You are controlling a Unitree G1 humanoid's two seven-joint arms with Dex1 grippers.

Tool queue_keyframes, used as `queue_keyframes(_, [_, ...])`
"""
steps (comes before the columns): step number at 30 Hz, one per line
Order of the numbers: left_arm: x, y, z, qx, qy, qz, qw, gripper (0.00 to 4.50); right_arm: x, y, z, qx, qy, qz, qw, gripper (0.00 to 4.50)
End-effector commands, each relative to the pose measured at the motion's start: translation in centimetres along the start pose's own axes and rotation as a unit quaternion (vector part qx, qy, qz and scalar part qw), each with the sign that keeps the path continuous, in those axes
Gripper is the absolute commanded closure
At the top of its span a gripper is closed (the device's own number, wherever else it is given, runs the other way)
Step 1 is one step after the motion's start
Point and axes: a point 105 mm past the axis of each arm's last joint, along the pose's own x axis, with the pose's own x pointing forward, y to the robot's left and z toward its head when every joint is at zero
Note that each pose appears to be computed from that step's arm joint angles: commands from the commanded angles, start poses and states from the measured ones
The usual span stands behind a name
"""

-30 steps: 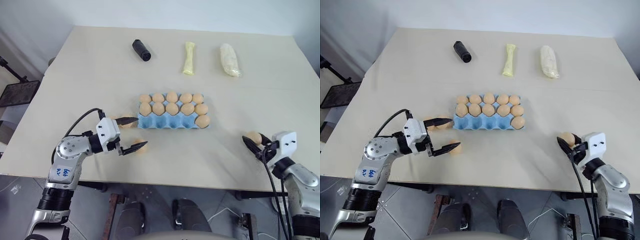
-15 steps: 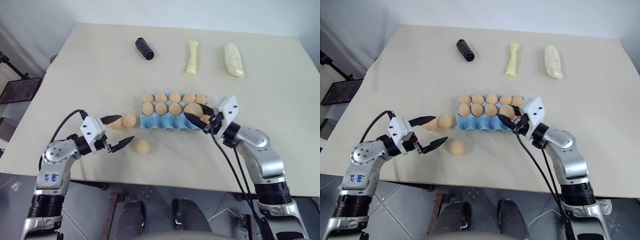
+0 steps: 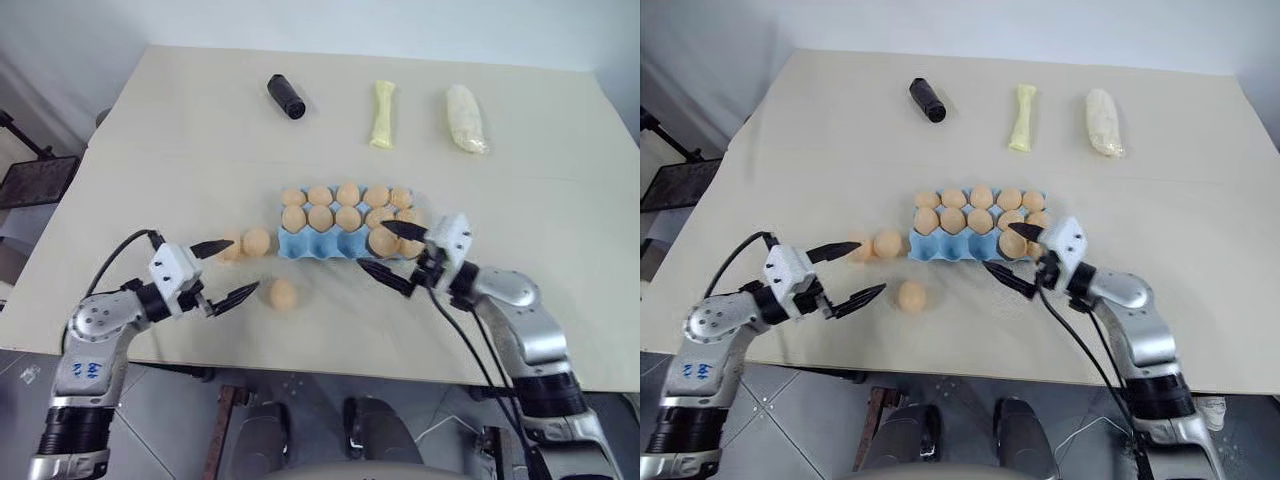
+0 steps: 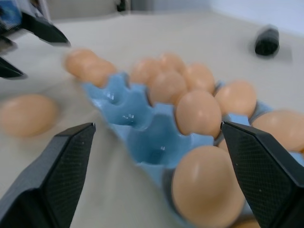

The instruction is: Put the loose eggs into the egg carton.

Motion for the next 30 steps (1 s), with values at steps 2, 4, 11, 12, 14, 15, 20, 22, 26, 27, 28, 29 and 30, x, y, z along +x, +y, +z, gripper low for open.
queue_keyframes(2, [-2.2,1.0,-0.1,0.006,0.012,-0.001,1.000,0.00,-2.6,1.0,1.0,-0.037,0.011,0.065,0.997,0.04])
queue_keyframes(4, [-3.3,0.9,-0.8,-0.004,0.031,-0.014,0.999,0.00,-3.7,1.3,0.4,-0.047,0.036,0.086,0.995,0.04])
queue_keyframes(11, [-4.2,-0.8,-2.0,-0.033,0.054,-0.044,0.997,0.00,-6.8,0.7,-1.0,-0.060,0.075,0.095,0.991,0.04])
queue_keyframes(12, [-3.7,-0.9,-1.9,-0.029,0.047,-0.039,0.998,0.00,-7.0,0.6,-1.2,-0.064,0.079,0.091,0.991,0.04])
queue_keyframes(14, [-2.6,-1.2,-1.5,-0.027,0.034,-0.035,0.998,0.00,-7.0,0.6,-1.2,-0.069,0.080,0.089,0.990,0.04])
queue_keyframes(15, [-1.8,-1.6,-1.1,-0.023,0.020,-0.034,0.999,0.00,-6.8,0.7,-1.1,-0.068,0.076,0.086,0.991,0.04])
queue_keyframes(20, [1.9,-3.3,0.7,-0.037,-0.034,-0.042,0.998,0.00,-6.0,1.0,-0.9,-0.064,0.065,0.078,0.993,0.04])
queue_keyframes(22, [3.3,-3.9,0.9,-0.044,-0.041,-0.048,0.997,0.00,-5.9,1.1,-1.0,-0.061,0.066,0.076,0.993,0.04])
queue_keyframes(26, [5.6,-4.7,0.3,-0.046,-0.034,-0.057,0.997,0.00,-5.8,1.1,-0.7,-0.061,0.064,0.069,0.994,0.04])
queue_keyframes(27, [6.0,-4.9,0.2,-0.045,-0.031,-0.059,0.997,0.00,-5.8,1.1,-0.6,-0.061,0.064,0.066,0.994,0.04])
queue_keyframes(28, [6.5,-5.2,0.2,-0.046,-0.034,-0.069,0.996,0.00,-5.7,1.1,-0.5,-0.062,0.063,0.064,0.994,0.04])
queue_keyframes(29, [6.7,-5.5,0.2,-0.047,-0.036,-0.076,0.995,0.00,-5.7,1.0,-0.5,-0.062,0.063,0.062,0.994,0.04])
queue_keyframes(30, [7.0,-5.6,0.2,-0.047,-0.037,-0.080,0.995,0.00,-5.7,1.0,-0.4,-0.063,0.062,0.060,0.994,0.04])
